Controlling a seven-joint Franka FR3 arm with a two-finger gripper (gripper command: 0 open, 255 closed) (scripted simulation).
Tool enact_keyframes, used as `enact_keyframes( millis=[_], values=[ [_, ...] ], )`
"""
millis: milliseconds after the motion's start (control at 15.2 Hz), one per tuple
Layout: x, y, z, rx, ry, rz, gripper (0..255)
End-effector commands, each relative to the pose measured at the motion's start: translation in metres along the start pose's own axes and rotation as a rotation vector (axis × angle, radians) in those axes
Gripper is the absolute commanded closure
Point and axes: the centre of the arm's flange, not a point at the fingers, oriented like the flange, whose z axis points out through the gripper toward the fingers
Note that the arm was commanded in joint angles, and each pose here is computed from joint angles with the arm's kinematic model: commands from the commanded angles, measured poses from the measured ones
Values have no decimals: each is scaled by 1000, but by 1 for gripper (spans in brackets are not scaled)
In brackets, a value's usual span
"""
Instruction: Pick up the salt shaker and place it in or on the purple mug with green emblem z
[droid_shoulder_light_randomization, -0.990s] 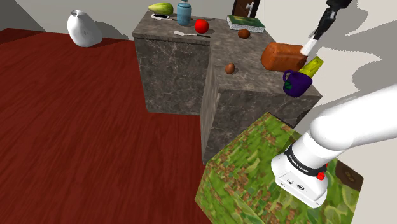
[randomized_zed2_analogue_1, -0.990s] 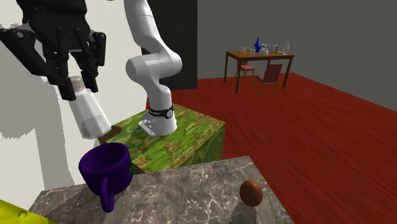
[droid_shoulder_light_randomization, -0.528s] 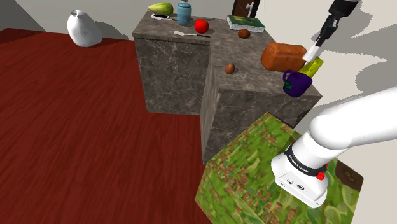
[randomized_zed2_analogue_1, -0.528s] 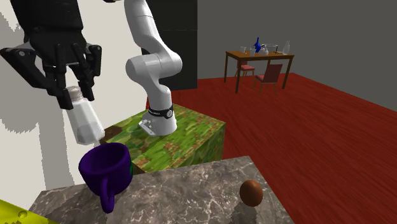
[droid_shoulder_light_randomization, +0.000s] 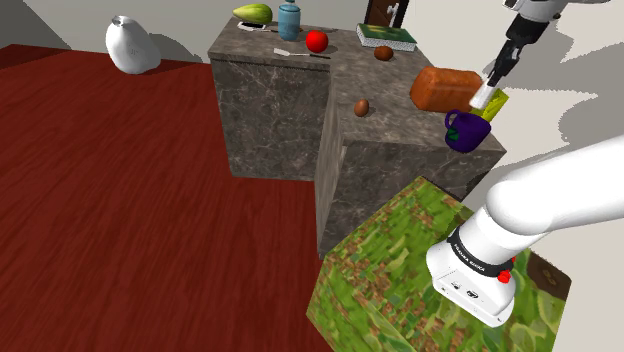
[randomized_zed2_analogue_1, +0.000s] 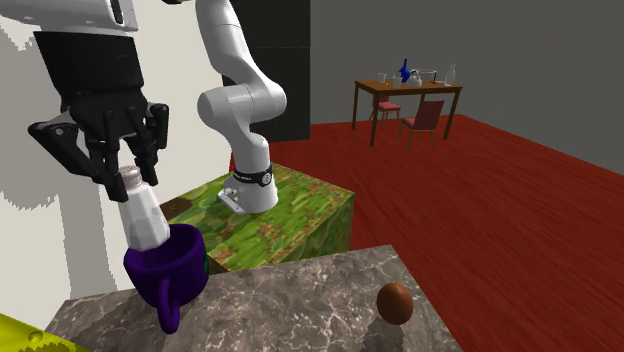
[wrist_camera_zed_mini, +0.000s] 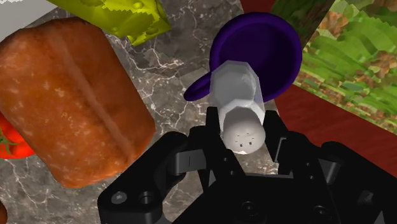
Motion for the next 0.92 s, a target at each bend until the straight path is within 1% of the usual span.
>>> enact_keyframes(
  millis=[0,330,858],
  values=[
    [0,0,12,0,0,0,255],
    [1,-3,41,0,0,0,255],
    [1,-3,41,0,0,0,255]
  ],
)
